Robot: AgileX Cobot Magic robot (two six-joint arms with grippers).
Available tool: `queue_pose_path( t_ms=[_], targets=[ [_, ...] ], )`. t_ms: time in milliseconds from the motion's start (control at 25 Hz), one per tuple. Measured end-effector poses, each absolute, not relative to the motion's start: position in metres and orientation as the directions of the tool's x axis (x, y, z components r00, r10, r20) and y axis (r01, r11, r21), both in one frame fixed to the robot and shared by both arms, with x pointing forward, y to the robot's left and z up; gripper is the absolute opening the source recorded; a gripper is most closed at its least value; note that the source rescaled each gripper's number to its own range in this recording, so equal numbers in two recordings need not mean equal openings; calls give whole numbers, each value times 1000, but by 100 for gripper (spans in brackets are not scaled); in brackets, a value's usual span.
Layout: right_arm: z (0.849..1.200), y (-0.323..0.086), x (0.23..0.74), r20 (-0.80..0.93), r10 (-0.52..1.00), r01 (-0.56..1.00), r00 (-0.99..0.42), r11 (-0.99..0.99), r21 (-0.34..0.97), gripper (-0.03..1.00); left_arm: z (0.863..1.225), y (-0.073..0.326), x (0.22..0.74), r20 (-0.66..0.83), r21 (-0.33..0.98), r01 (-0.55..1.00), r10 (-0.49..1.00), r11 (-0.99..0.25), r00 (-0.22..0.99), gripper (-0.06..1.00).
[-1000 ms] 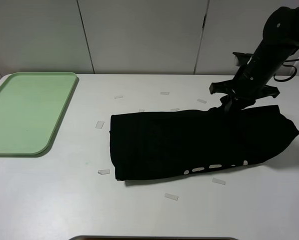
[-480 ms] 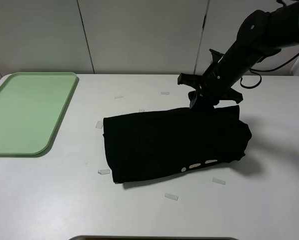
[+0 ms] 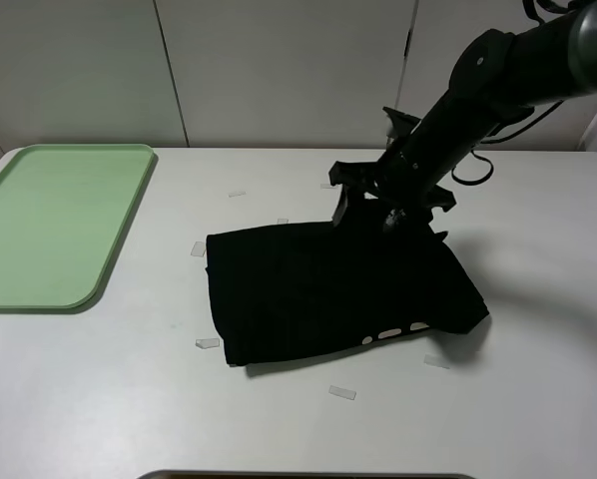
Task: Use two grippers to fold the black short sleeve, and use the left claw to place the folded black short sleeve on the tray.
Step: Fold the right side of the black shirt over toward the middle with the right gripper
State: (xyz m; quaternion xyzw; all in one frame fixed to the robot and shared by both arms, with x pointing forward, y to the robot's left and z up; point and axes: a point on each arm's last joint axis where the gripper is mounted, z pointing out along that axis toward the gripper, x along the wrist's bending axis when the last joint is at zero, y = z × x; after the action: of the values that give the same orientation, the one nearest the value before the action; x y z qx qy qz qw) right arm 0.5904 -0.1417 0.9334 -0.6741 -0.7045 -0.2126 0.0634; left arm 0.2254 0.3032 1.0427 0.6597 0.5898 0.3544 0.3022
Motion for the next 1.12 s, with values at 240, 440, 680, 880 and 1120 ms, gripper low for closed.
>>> queue_pose_path(
  t_ms=[240, 440, 680, 880, 1120],
  targets=[
    [940, -110, 577, 430, 803, 900, -413, 289, 325, 86, 1043, 304, 225, 116, 816, 565, 992, -124, 50, 98],
    [943, -105, 574, 352, 698, 771, -623, 473, 427, 87, 1043, 304, 225, 119, 815, 565, 992, -125, 48, 98],
    [953, -115, 572, 236, 681, 703, -693, 568, 428, 87, 1043, 304, 225, 119, 815, 565, 992, -125, 48, 98],
    [984, -143, 572, 66, 766, 719, -639, 565, 405, 88, 1043, 304, 225, 119, 815, 565, 992, -125, 48, 98],
    [994, -201, 583, -40, 882, 822, -469, 453, 345, 94, 1043, 304, 226, 119, 817, 564, 992, -125, 48, 98]
  ],
)
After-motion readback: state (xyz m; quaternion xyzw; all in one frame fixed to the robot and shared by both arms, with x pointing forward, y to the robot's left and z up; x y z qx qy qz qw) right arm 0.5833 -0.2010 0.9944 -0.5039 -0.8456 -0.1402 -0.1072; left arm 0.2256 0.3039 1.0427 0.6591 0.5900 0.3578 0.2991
